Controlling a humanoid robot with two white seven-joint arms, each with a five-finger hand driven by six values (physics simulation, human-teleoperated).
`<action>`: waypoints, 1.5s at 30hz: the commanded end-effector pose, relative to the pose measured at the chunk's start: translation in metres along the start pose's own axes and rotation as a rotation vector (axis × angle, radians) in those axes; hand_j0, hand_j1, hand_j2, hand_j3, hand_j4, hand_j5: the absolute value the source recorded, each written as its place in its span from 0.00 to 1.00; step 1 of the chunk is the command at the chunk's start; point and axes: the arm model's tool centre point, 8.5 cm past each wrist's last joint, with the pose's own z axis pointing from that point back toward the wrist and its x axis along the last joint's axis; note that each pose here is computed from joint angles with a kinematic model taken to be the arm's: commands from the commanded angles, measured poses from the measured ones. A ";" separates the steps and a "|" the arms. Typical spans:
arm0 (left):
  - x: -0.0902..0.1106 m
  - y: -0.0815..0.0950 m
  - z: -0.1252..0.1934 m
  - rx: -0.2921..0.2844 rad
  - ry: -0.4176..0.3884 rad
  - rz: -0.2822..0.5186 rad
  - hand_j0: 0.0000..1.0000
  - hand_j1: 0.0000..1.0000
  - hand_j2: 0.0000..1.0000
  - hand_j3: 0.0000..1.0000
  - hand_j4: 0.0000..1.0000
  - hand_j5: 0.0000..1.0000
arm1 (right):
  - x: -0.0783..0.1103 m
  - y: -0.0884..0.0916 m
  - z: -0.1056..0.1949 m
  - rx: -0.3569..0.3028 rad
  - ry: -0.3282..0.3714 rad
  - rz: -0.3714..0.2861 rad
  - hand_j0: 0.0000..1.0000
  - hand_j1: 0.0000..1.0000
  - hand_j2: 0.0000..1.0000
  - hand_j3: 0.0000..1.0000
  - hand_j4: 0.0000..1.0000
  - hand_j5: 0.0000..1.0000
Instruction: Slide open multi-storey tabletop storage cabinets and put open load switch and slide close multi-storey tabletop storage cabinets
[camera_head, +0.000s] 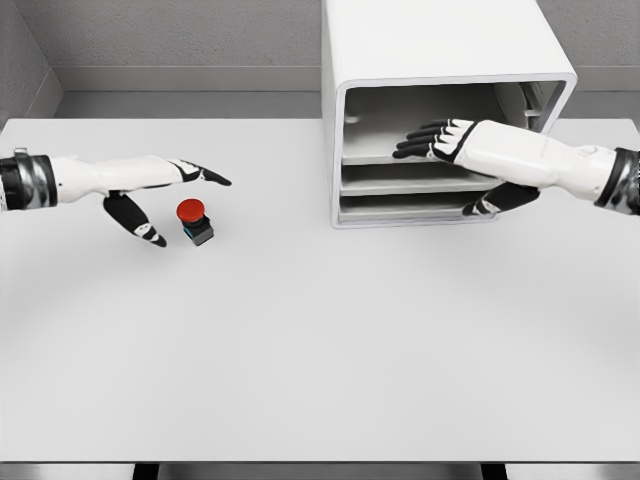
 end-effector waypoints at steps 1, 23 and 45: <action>-0.001 0.000 -0.007 0.001 -0.004 0.007 1.00 1.00 1.00 1.00 1.00 1.00 | 0.000 0.001 -0.009 -0.010 -0.013 -0.013 1.00 1.00 1.00 1.00 1.00 1.00; -0.012 -0.005 -0.026 -0.052 0.044 -0.053 0.90 0.90 0.90 0.90 0.90 0.90 | -0.046 0.026 -0.020 -0.014 0.101 -0.112 1.00 1.00 1.00 1.00 1.00 1.00; -0.015 -0.012 -0.023 -0.066 0.053 -0.050 0.75 0.75 0.75 0.75 0.75 0.75 | -0.045 0.044 -0.011 0.026 0.111 -0.136 1.00 1.00 1.00 1.00 1.00 1.00</action>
